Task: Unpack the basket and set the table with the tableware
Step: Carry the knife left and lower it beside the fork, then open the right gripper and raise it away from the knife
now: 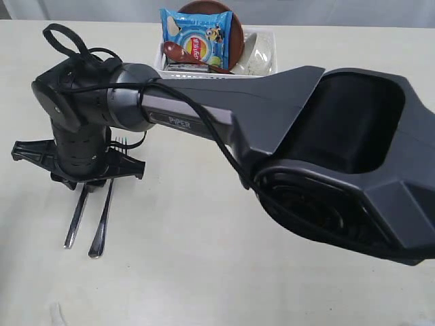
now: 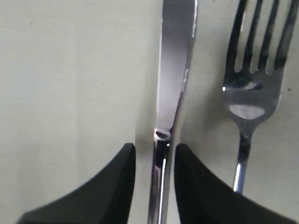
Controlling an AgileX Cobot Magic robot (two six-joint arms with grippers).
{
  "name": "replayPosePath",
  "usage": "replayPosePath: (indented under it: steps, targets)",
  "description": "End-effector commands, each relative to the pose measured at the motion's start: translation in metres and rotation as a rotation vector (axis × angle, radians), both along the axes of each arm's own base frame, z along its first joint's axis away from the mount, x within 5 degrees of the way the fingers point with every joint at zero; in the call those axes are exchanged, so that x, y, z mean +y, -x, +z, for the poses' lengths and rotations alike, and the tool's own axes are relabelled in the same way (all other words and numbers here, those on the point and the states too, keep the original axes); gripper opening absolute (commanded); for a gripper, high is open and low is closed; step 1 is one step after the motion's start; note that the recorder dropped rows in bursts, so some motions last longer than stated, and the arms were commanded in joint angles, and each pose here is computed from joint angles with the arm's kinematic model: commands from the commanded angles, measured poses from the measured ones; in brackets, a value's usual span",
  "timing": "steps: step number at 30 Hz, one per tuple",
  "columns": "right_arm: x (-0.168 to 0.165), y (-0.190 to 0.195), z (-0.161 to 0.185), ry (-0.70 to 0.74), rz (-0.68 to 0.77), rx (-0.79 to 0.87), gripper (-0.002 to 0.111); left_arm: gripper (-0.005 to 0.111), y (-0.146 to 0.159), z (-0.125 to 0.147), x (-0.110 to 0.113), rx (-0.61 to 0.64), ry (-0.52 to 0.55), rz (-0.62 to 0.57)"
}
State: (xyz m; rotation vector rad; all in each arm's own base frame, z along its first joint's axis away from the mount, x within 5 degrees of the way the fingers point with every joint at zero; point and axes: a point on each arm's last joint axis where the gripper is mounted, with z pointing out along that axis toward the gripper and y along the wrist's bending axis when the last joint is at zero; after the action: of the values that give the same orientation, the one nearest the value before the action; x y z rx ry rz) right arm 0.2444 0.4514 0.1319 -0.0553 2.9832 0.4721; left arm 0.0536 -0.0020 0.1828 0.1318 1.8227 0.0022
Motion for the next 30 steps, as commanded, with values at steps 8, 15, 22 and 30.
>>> replayPosePath:
  steps: [8, 15, 22, 30]
  targets:
    - [-0.001, -0.003, 0.017, -0.025, 0.047, -0.046, 0.030, 0.000, 0.000, -0.001, 0.000, 0.001, 0.006, -0.005]
    - [-0.007, 0.000, 0.096, -0.121, 0.291, -0.239, 0.030, 0.000, 0.000, -0.001, 0.000, 0.001, 0.006, -0.005]
    - [-0.053, -0.005, 0.183, -0.041, 0.498, -0.478, 0.030, 0.000, 0.000, -0.001, 0.000, 0.000, 0.004, -0.005]
    - [-0.125, -0.053, 0.210, 0.220, 0.497, -0.531, 0.030, 0.000, 0.000, -0.001, 0.000, 0.000, 0.004, -0.005]
